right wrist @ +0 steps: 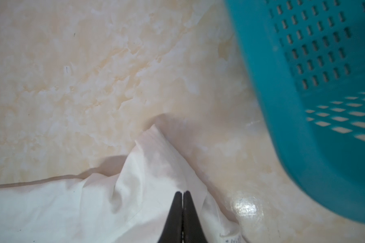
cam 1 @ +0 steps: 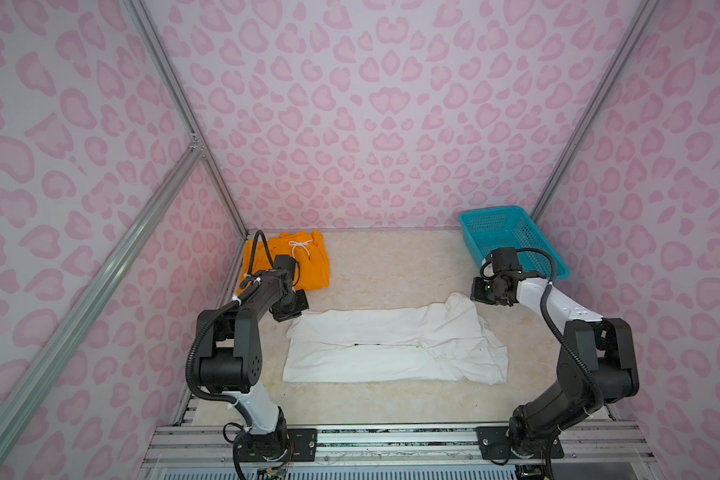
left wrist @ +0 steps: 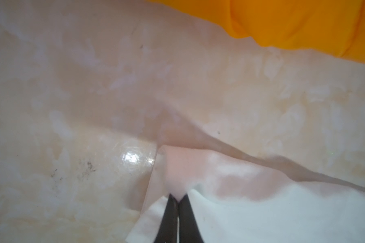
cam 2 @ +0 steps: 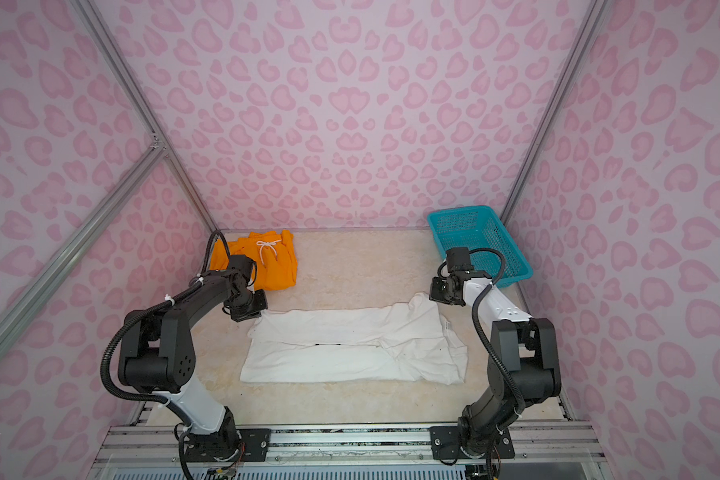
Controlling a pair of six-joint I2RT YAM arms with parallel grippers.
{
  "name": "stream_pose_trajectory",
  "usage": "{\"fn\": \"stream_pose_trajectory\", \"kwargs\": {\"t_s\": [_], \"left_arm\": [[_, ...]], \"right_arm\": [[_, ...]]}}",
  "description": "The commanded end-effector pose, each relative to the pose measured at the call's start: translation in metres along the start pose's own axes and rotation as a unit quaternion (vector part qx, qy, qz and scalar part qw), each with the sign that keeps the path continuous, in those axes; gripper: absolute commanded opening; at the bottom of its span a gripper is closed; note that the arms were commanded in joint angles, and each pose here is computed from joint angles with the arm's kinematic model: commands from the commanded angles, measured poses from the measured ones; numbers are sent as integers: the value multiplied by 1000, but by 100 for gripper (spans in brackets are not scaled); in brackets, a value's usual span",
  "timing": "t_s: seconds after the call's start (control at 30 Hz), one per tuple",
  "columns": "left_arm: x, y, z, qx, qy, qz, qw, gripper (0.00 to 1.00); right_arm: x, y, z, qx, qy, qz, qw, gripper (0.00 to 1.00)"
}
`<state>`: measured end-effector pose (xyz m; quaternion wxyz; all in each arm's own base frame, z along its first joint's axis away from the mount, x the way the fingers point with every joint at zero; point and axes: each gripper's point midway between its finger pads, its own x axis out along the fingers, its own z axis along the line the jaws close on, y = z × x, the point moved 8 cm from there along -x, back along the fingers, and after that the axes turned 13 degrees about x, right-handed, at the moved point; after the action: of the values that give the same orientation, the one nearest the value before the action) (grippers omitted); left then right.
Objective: Fold and stack the mixed laundry pile
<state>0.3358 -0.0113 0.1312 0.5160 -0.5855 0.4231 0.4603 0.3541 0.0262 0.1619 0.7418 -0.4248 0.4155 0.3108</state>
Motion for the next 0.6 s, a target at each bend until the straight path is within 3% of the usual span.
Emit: {"fn": "stream_pose_trajectory", "kwargs": {"t_s": [0.0, 0.07, 0.17, 0.27, 0.57], "left_arm": [[-3, -10, -3, 6, 14, -26, 1000, 3], [1, -9, -2, 3, 10, -9, 1000, 3], [7, -4, 2, -7, -5, -1, 1000, 3], [10, -2, 3, -9, -11, 0, 1000, 3], [20, -1, 2, -5, -8, 17, 1000, 3]], "right_arm": [[0, -3, -1, -7, 11, -3, 1000, 0], [1, -1, 1, -11, 1, 18, 1000, 1], [4, 8, 0, -14, 1, 49, 999, 29], [6, 20, -7, -18, 14, 65, 998, 44], [24, 33, -9, -10, -8, 98, 995, 44]]}}
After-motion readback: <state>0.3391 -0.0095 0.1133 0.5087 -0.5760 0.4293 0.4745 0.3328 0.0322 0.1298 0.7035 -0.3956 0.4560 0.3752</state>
